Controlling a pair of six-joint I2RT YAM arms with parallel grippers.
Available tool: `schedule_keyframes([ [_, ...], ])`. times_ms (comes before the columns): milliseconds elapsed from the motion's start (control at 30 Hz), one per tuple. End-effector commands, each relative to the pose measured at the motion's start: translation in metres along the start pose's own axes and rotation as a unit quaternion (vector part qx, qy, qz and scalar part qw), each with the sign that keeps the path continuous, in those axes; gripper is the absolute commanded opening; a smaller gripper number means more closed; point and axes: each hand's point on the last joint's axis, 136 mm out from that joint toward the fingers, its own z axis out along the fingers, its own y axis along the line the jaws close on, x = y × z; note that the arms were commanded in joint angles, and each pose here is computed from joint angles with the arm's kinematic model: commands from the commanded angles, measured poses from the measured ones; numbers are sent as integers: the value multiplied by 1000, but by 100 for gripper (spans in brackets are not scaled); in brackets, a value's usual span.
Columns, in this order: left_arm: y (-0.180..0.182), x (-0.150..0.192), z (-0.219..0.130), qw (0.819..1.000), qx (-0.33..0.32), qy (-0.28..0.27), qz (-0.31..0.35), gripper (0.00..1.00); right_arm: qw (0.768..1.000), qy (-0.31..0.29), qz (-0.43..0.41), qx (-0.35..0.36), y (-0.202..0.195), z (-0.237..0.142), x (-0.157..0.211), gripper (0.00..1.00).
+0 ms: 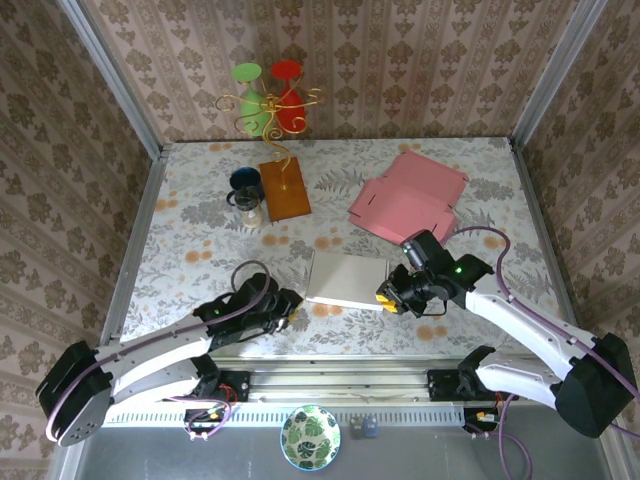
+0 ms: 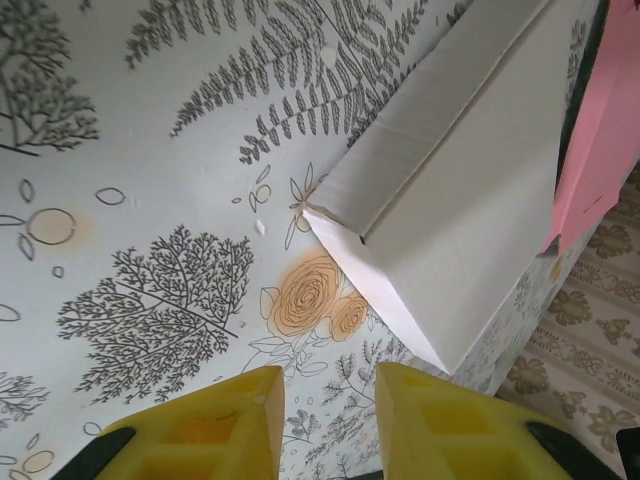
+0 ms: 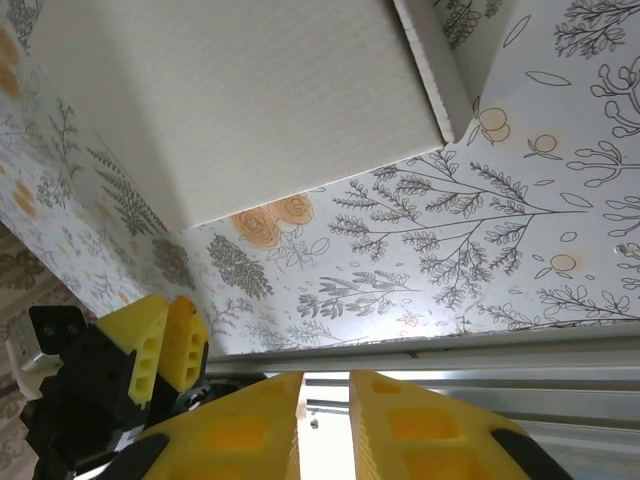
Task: Fold the paper box
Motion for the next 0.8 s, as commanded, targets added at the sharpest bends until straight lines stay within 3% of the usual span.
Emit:
schedule_keyframes([
  [0,3,-10,-3,1000,-1,-24,-10,31,1000,14,-26,12,-8,-1,5,25],
  [100,-17,-16,-11,999,5,-37,19,32,997,-2,-67,30,-13,-2,-11,35],
  [300,-93,-27,-25,980,22,-51,190,35,985,-19,-168,28,-5,2,-51,51],
  [400,-122,-27,-29,943,-7,-50,329,36,976,-17,-211,52,-6,9,-66,54],
  [500,-145,-29,-33,908,-22,-55,415,36,969,-10,-236,66,-8,21,-76,55],
  [600,-161,-31,-35,896,-6,-66,440,36,966,5,-245,78,-12,35,-82,55],
  [767,-167,-34,-36,897,9,-71,436,36,965,16,-253,69,-9,54,-88,55],
])
